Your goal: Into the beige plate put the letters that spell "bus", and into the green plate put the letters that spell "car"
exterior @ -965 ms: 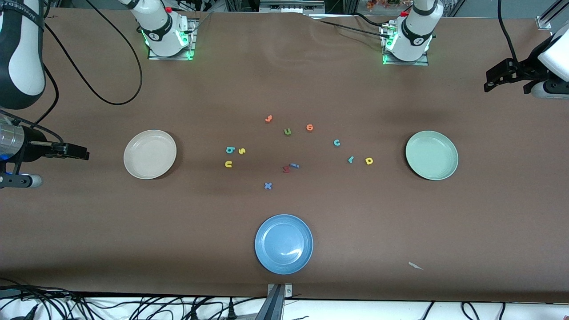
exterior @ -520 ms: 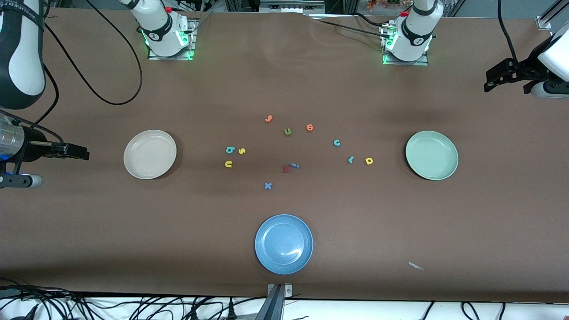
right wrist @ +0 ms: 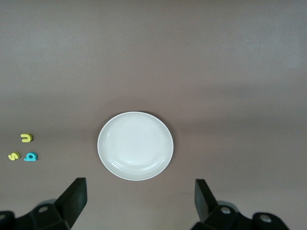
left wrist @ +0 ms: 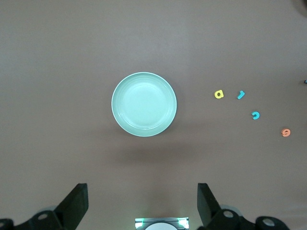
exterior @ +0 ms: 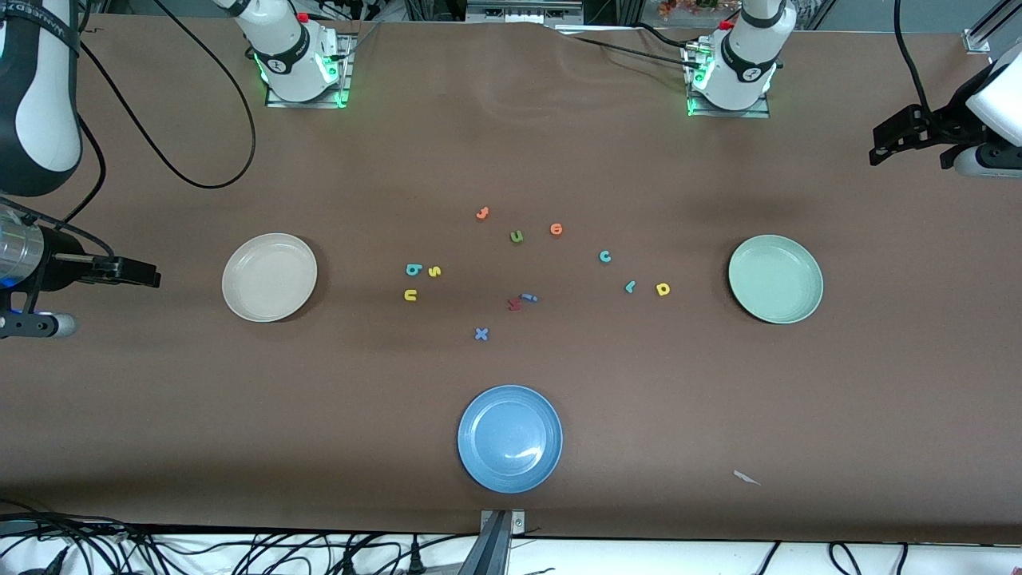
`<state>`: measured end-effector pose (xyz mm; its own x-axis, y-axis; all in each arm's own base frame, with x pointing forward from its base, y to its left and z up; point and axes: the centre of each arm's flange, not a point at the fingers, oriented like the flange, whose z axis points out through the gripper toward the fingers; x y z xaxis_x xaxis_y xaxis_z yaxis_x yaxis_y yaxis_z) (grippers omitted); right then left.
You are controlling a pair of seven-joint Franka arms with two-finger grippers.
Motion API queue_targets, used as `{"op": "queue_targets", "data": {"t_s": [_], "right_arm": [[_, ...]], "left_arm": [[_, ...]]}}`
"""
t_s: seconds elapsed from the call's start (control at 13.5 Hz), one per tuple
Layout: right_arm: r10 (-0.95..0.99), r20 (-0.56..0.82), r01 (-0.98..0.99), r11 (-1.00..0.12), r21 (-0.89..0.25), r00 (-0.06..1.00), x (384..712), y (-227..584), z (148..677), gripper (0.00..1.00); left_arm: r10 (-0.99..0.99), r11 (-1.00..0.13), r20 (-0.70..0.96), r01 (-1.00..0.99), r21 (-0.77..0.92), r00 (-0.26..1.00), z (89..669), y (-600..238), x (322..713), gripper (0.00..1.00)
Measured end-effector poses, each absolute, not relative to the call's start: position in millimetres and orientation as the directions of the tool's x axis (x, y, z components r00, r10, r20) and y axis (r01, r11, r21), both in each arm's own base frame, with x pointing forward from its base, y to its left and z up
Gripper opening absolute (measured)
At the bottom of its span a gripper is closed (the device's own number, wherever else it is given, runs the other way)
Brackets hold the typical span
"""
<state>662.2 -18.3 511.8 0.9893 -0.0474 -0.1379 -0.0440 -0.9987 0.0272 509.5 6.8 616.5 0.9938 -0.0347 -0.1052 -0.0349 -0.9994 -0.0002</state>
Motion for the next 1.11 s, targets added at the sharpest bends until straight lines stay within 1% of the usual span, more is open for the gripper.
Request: {"op": "queue_targets", "data": {"t_s": [1.11], "right_arm": [[-0.048,-0.138,-0.044,-0.999,0.027,0.989,662.2,-18.0,511.7,1.00]], "left_arm": [[-0.048,-0.999,-0.102,-0.048,0.003,0.994,617.5,-1.1,513.3,1.00]]}}
